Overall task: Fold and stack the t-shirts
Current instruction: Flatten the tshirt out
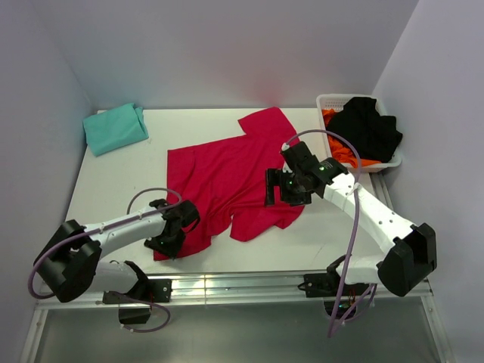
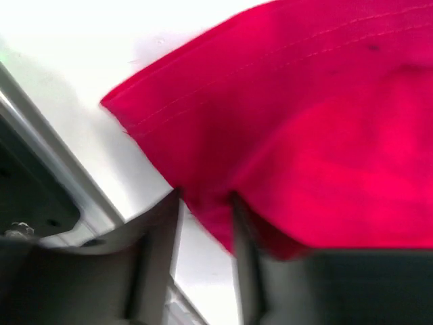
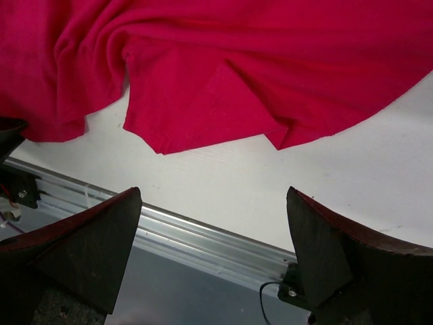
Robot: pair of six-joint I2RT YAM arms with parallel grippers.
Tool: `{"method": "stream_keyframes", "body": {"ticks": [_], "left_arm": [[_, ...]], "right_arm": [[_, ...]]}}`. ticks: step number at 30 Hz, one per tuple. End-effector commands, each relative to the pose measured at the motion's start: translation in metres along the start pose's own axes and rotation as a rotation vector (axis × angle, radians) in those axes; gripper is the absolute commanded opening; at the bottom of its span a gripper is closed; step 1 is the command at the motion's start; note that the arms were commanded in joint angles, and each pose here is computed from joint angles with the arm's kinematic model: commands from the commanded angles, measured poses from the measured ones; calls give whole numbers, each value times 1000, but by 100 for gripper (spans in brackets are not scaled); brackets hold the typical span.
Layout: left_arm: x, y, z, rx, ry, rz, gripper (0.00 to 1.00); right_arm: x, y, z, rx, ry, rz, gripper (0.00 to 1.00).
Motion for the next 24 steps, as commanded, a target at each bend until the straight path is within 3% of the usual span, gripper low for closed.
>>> {"method": "stream_keyframes", "body": {"ticks": [1,9,10,17,24], "left_arm": [[-6,22,-5,-60,-65,-18,37],[-16,22,-9,-68,-44,8,10],[-17,22,-10,-72,-39,15,2],[-27,3,-21,-111,42,92,0],[-47,-21,-43,-186,107,146,0]], "right_arm": [[6,-12,-14,-67,-28,-9,95],[-3,-13,-6,-73,-29,21,95],[-3,-13,-6,-74,-26,23,95],[18,-12,7,-39,34,-136,95],[18,29,54,117,96,-98,96]]}}
Point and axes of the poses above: each gripper's point midway between its finger pads, its own y axis out along the fingers, its own x axis along the line the jaws close on, z = x × y, the point moved 4 cm from there along -y, back along the fingers, and after that the axes turned 2 degrees about -y, right-handed, at the moved point
